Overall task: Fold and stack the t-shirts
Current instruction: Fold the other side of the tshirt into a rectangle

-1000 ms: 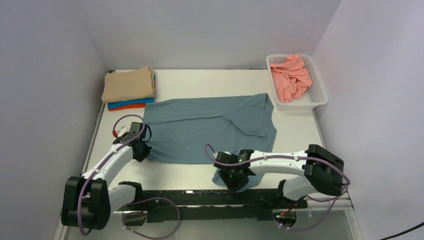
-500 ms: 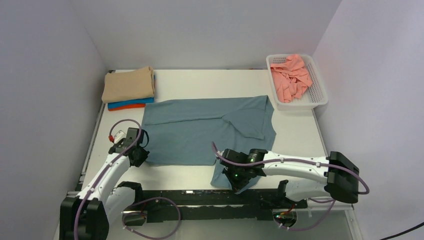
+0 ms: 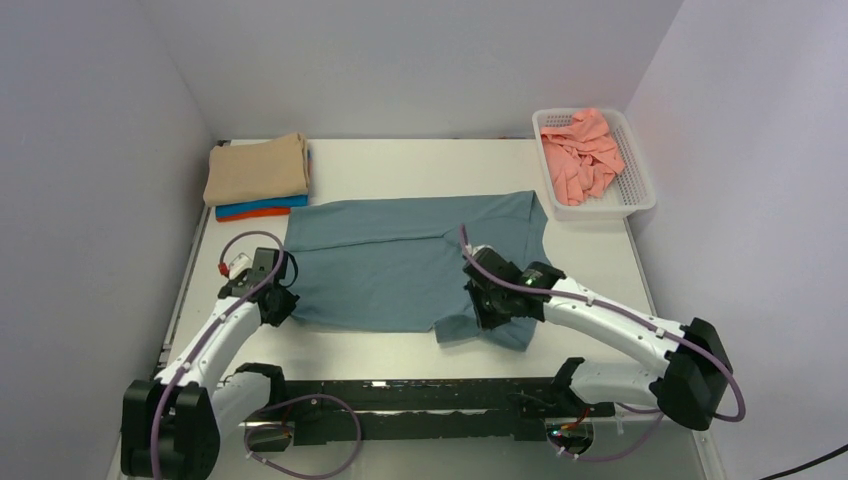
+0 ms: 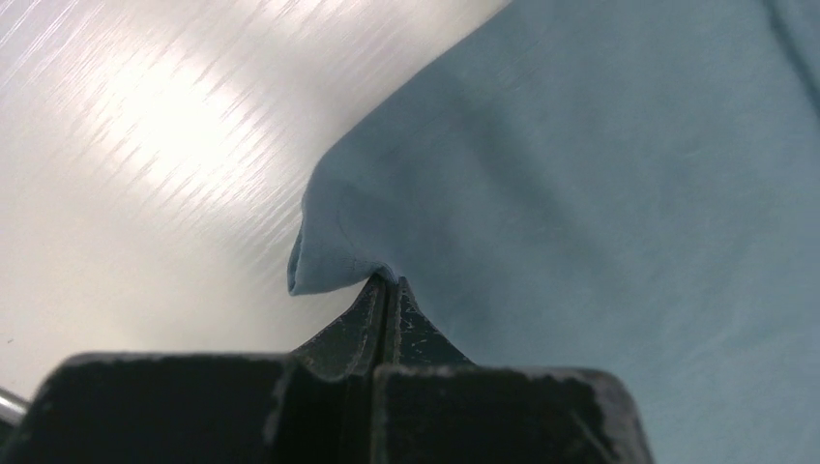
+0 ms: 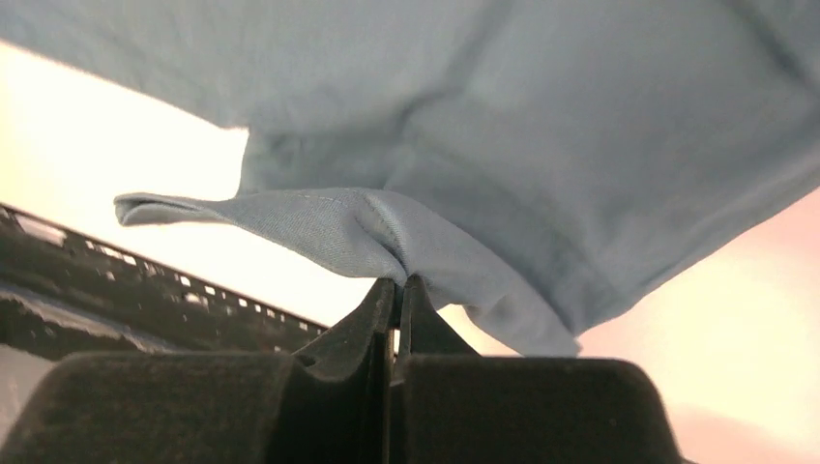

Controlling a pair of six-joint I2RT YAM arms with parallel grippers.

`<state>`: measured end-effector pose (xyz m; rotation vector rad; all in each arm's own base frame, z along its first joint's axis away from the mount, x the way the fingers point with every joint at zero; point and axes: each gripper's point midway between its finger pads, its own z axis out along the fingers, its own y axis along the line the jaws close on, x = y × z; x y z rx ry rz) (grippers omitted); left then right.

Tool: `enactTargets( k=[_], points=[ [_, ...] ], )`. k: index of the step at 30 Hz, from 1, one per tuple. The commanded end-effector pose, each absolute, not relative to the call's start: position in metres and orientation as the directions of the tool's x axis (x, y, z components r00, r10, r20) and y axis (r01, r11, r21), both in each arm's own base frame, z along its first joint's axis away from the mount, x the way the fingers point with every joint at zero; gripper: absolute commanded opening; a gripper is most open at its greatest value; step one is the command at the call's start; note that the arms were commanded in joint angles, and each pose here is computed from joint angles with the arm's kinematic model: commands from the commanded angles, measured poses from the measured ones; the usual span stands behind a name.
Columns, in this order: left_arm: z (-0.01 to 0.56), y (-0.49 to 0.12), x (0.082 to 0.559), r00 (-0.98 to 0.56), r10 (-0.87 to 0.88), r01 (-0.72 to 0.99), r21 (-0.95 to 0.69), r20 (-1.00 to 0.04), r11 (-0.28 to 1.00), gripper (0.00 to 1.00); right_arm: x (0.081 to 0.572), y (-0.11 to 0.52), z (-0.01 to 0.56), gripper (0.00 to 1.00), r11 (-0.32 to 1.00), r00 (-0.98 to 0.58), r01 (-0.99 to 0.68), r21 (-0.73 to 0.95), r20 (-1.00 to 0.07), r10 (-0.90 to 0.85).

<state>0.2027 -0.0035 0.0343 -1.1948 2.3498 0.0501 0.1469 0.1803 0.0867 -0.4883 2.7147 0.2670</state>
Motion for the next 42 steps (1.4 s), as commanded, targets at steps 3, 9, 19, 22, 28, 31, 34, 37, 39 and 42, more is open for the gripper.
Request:
enactTargets(
  k=[3, 9, 19, 22, 28, 31, 34, 37, 39, 42],
  points=[
    [0.065, -0.004, 0.255, -0.433, -0.755, -0.735, -0.291, -0.492, 0.612, 0.00, 0.224, 0.171, 0.128, 0.00, 0.943, -0.767, -0.332, -0.030, -0.574, -0.288],
    [0.074, -0.003, 0.281, -0.428, -0.761, -0.729, -0.311, -0.487, 0.609, 0.00, 0.278, 0.167, 0.151, 0.00, 0.960, -0.693, -0.263, -0.101, -0.672, -0.261],
    [0.075, -0.002, 0.307, -0.454, -0.755, -0.727, -0.293, -0.473, 0.621, 0.00, 0.325, 0.152, 0.176, 0.00, 0.967, -0.629, -0.193, -0.168, -0.735, -0.254],
    [0.079, -0.002, 0.318, -0.465, -0.745, -0.719, -0.287, -0.479, 0.633, 0.00, 0.332, 0.148, 0.179, 0.00, 0.966, -0.620, -0.192, -0.172, -0.742, -0.255],
    [0.080, -0.001, 0.331, -0.481, -0.733, -0.714, -0.270, -0.481, 0.646, 0.00, 0.350, 0.142, 0.187, 0.00, 0.967, -0.600, -0.176, -0.186, -0.759, -0.255],
    [0.083, 0.001, 0.336, -0.478, -0.728, -0.716, -0.263, -0.491, 0.647, 0.00, 0.359, 0.139, 0.190, 0.00, 0.964, -0.599, -0.172, -0.203, -0.755, -0.266],
    [0.087, 0.004, 0.345, -0.478, -0.710, -0.706, -0.255, -0.516, 0.661, 0.00, 0.368, 0.137, 0.189, 0.00, 0.957, -0.603, -0.185, -0.222, -0.743, -0.289],
    [0.087, 0.004, 0.355, -0.495, -0.699, -0.699, -0.241, -0.516, 0.673, 0.00, 0.379, 0.136, 0.182, 0.00, 0.952, -0.611, -0.195, -0.236, -0.730, -0.306],
    [0.083, 0.003, 0.361, -0.509, -0.693, -0.694, -0.233, -0.511, 0.681, 0.00, 0.387, 0.136, 0.176, 0.00, 0.948, -0.617, -0.200, -0.249, -0.719, -0.320],
    [0.074, 0.003, 0.367, -0.532, -0.687, -0.695, -0.208, -0.495, 0.688, 0.00, 0.406, 0.135, 0.165, 0.00, 0.951, -0.629, -0.188, -0.246, -0.714, -0.309]
  ],
)
